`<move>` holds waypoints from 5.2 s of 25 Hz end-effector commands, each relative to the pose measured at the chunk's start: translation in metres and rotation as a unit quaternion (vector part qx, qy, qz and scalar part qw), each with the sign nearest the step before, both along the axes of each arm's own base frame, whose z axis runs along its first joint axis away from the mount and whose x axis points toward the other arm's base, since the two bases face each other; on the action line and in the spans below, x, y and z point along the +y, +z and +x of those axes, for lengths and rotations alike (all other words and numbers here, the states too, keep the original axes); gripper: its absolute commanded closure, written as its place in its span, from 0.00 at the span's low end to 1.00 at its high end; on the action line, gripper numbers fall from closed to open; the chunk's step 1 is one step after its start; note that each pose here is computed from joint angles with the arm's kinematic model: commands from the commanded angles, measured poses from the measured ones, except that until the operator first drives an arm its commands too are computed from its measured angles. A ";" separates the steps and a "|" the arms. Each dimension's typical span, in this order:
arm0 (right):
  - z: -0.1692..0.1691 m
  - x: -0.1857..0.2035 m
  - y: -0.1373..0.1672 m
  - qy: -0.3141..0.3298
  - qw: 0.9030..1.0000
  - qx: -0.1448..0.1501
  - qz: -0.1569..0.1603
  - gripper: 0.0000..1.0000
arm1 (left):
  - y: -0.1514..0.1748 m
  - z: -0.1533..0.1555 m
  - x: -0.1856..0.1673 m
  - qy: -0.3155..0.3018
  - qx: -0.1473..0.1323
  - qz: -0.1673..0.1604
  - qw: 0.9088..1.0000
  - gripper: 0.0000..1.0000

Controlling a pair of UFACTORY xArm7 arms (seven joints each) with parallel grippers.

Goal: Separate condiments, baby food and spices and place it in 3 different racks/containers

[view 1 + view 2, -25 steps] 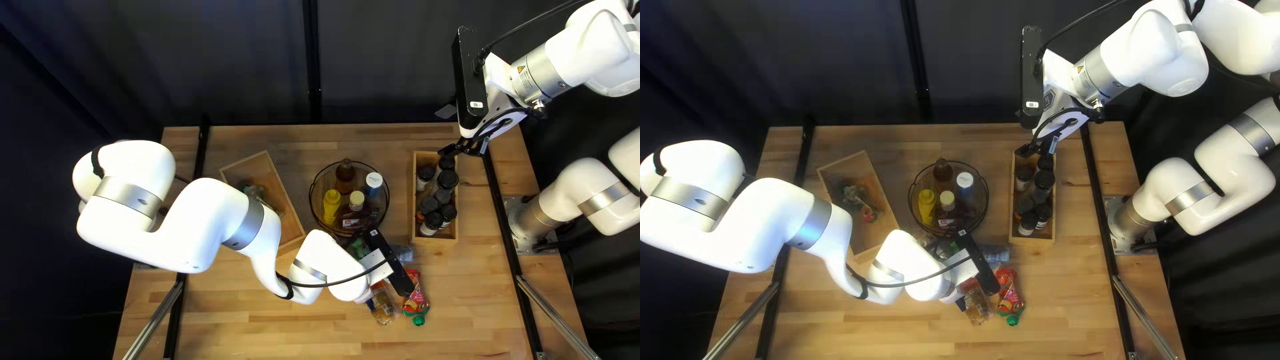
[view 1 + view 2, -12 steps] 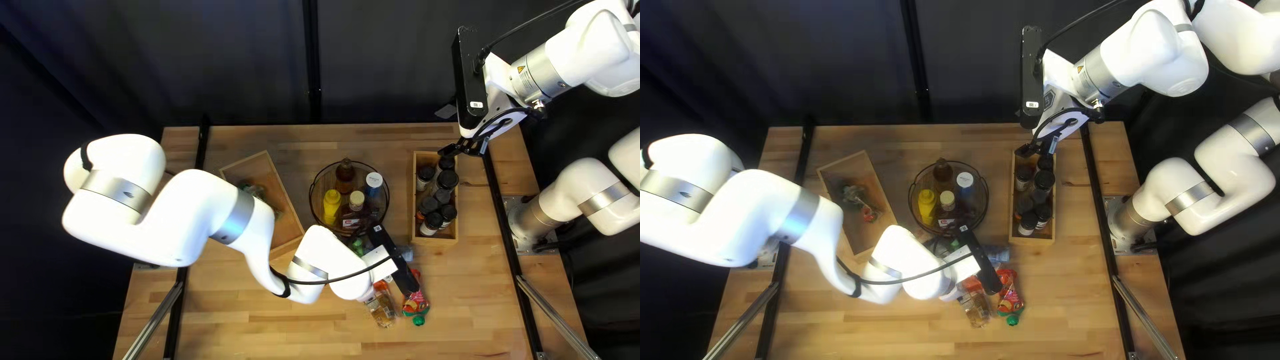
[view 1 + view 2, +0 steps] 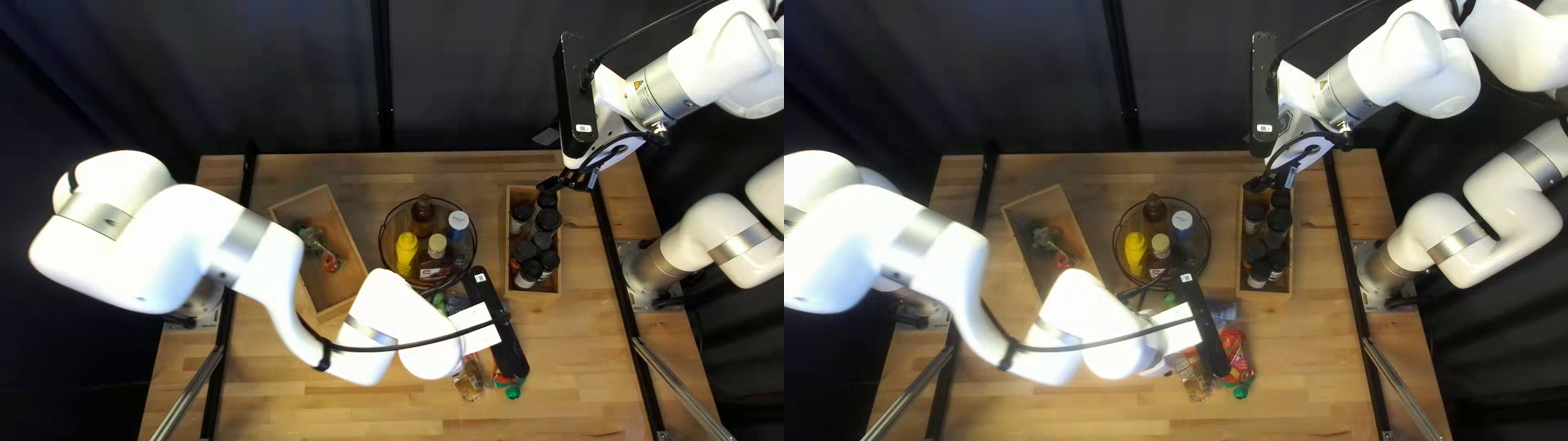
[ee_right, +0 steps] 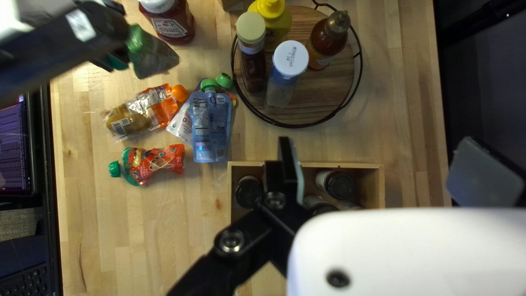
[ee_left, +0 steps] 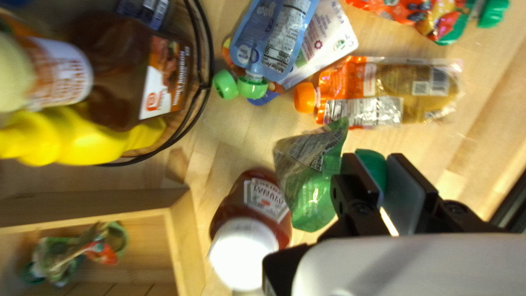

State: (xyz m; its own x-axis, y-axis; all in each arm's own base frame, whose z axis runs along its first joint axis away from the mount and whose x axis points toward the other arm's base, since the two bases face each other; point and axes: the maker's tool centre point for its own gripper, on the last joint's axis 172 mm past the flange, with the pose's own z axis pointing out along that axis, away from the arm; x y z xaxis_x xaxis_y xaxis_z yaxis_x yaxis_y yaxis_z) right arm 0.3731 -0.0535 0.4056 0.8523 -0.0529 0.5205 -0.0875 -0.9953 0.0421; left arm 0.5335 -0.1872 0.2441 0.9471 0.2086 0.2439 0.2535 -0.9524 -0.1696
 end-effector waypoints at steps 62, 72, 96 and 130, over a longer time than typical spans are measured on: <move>0.000 0.000 0.000 0.000 1.000 0.000 0.000 0.00 | -0.070 -0.192 0.238 0.219 0.008 0.033 0.975 0.00; 0.000 0.000 0.000 0.000 1.000 0.000 0.000 0.00 | -0.035 -0.166 0.166 0.137 0.032 0.037 0.989 0.00; 0.000 0.000 0.000 0.000 1.000 0.000 0.000 0.00 | -0.031 -0.054 -0.003 -0.219 0.051 -0.049 0.973 0.00; 0.000 0.000 0.000 0.000 1.000 0.000 0.000 0.00 | -0.162 0.069 -0.054 -0.500 -0.080 -0.053 0.860 0.00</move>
